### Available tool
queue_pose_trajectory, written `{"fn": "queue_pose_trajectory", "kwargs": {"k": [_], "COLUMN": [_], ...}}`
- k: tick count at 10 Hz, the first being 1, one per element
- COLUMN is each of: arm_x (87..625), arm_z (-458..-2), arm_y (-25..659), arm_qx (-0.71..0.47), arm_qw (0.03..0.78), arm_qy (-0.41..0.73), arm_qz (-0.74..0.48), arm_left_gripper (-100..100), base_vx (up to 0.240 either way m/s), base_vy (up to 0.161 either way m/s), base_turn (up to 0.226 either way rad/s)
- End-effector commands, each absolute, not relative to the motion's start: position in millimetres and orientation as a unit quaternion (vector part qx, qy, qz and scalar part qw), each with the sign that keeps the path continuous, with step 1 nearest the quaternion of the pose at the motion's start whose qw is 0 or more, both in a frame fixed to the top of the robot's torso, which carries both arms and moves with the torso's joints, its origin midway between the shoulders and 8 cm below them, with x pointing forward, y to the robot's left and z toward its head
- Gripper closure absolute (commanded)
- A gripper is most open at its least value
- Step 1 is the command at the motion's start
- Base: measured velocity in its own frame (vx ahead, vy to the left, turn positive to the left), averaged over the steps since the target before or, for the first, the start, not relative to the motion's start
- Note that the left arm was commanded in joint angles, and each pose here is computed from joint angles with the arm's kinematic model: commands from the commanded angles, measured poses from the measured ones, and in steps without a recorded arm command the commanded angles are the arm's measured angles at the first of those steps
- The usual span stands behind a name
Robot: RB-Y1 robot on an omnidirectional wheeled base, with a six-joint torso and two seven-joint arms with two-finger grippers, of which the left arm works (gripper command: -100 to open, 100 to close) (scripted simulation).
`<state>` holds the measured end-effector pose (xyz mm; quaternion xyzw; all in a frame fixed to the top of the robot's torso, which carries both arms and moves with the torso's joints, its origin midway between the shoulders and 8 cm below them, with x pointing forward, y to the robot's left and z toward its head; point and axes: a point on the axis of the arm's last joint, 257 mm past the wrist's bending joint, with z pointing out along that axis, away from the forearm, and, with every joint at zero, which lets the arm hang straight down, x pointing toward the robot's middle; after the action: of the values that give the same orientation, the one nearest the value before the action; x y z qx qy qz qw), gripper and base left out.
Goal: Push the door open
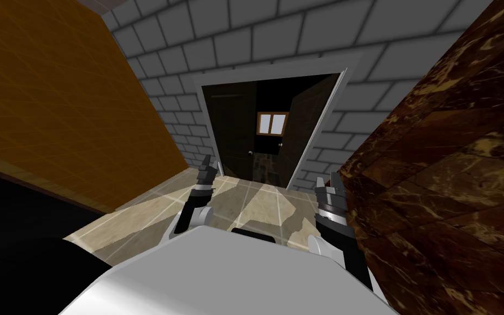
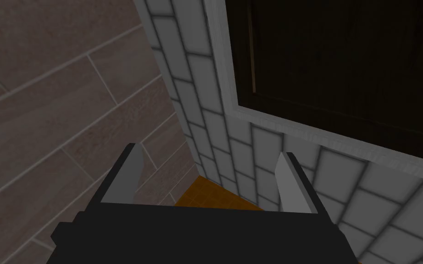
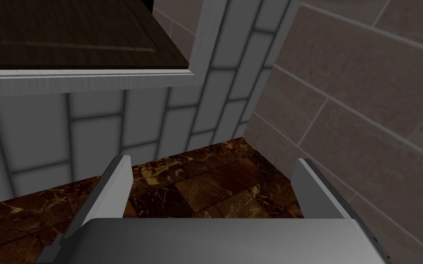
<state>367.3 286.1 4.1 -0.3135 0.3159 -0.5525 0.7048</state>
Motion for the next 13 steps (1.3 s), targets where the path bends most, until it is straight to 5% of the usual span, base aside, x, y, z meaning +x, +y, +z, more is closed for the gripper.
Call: {"fn": "queue_pose_trajectory", "kwargs": {"k": [1, 13], "arm_x": [369, 375], "arm_z": [-5, -73], "arm_y": [289, 312], "arm_qx": [-0.303, -0.226], "arm_qw": [0.718, 0.783], "arm_qy": [0.332, 0.428], "arm_qz": [-0.532, -0.391], "arm_left_gripper": [-100, -100], "base_vx": [0.149, 0.168], "base_vy": [0.07, -0.022], "base_turn": [-0.005, 0.016]}}
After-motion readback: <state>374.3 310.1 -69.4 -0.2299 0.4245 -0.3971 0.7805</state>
